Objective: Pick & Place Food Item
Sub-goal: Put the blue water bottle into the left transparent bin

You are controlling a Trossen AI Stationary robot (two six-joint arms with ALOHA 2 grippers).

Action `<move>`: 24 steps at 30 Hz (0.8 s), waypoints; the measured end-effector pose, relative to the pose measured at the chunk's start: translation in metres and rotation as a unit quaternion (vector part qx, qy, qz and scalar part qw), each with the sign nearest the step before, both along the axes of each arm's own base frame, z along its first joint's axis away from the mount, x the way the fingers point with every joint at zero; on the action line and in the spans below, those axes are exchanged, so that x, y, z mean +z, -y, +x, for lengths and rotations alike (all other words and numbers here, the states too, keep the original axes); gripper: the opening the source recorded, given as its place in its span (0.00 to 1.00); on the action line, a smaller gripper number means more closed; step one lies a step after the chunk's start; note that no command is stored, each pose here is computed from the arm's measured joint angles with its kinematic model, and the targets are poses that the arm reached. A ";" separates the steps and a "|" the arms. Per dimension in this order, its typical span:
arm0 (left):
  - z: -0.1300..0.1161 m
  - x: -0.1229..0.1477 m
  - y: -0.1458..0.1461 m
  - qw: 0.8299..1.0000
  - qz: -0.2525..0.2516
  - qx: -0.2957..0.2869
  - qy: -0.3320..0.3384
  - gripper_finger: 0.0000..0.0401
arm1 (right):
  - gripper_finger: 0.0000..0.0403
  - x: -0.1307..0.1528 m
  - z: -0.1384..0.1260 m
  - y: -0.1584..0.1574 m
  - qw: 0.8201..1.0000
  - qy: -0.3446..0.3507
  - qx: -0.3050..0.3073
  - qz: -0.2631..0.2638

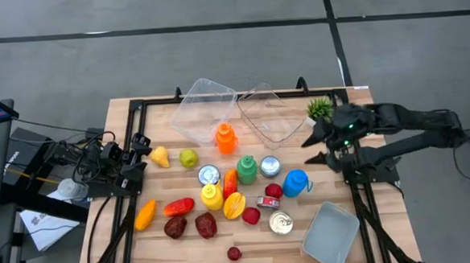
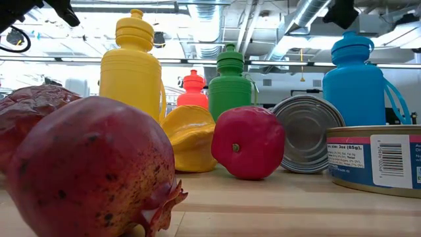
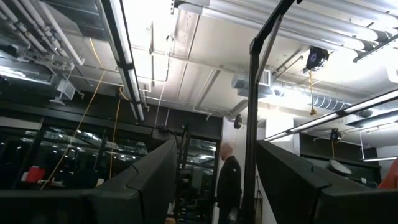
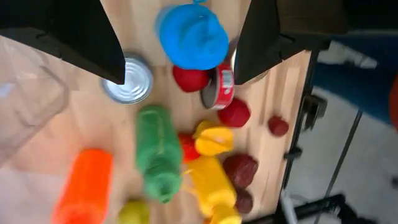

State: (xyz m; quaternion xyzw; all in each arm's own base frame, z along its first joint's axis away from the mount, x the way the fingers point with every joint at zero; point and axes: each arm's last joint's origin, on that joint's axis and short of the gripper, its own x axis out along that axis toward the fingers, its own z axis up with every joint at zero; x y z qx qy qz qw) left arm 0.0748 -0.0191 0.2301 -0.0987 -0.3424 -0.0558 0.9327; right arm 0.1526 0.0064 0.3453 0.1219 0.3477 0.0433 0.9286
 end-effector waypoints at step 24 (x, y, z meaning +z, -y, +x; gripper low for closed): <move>0.000 0.000 0.000 1.000 -0.001 0.003 -0.001 0.52 | 0.72 -0.058 0.062 -0.027 0.978 -0.189 0.080 -0.031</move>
